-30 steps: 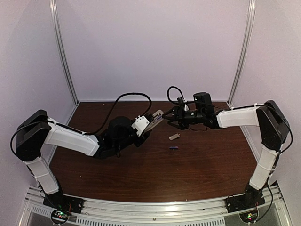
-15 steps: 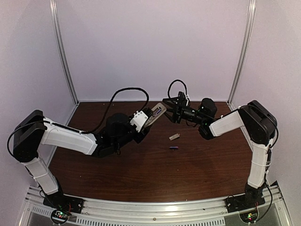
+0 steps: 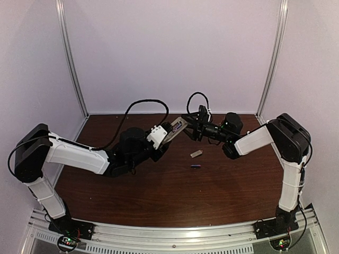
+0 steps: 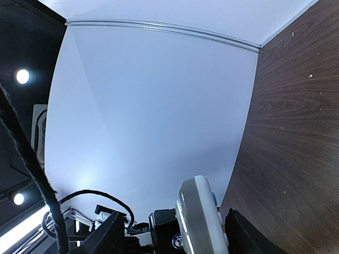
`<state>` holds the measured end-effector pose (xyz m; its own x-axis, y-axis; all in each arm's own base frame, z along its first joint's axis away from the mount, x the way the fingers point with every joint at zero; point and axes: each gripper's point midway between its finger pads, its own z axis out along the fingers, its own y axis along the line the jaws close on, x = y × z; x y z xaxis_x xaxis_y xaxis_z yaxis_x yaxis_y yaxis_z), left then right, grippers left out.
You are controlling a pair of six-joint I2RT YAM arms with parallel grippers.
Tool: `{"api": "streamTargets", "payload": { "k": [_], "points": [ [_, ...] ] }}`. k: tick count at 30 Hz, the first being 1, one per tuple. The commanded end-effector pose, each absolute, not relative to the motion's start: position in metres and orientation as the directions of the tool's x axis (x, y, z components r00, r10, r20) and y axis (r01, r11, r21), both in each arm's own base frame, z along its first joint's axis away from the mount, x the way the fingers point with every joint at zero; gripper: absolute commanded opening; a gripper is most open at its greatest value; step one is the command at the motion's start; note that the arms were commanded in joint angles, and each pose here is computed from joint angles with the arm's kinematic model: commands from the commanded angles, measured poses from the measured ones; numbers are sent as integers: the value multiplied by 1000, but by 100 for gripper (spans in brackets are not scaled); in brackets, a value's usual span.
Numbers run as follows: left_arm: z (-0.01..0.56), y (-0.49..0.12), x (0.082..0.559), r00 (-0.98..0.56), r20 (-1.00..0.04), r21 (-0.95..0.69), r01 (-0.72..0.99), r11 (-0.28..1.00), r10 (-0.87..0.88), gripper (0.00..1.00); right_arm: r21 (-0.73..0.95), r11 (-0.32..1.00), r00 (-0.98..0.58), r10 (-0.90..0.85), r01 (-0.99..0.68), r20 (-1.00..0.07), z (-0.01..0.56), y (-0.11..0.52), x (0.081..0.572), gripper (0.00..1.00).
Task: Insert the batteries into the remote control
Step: Load the battery into the battery compartment.
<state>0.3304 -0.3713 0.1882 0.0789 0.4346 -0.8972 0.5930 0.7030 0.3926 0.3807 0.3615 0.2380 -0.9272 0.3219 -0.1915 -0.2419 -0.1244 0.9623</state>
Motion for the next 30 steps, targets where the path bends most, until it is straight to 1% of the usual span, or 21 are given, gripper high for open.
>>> {"api": "streamTargets", "payload": {
  "k": [1, 8, 19, 26, 30],
  "points": [
    [212, -375, 334, 116, -913, 384, 569, 727, 391, 0, 967, -90, -946, 248, -237, -209, 223, 373, 364, 65],
    [214, -374, 334, 117, -915, 381, 564, 732, 386, 0, 976, -39, -952, 234, -213, -199, 205, 376, 364, 61],
    [215, -373, 334, 119, -915, 383, 562, 733, 386, 0, 977, -46, -951, 244, -208, -191, 205, 375, 365, 51],
    [215, -374, 334, 120, -913, 386, 564, 730, 390, 0, 969, -157, -953, 267, -190, -144, 220, 372, 367, 55],
    [215, -373, 334, 123, -912, 389, 561, 731, 391, 0, 974, -141, -955, 265, -177, -135, 215, 375, 370, 53]
  ]
}}
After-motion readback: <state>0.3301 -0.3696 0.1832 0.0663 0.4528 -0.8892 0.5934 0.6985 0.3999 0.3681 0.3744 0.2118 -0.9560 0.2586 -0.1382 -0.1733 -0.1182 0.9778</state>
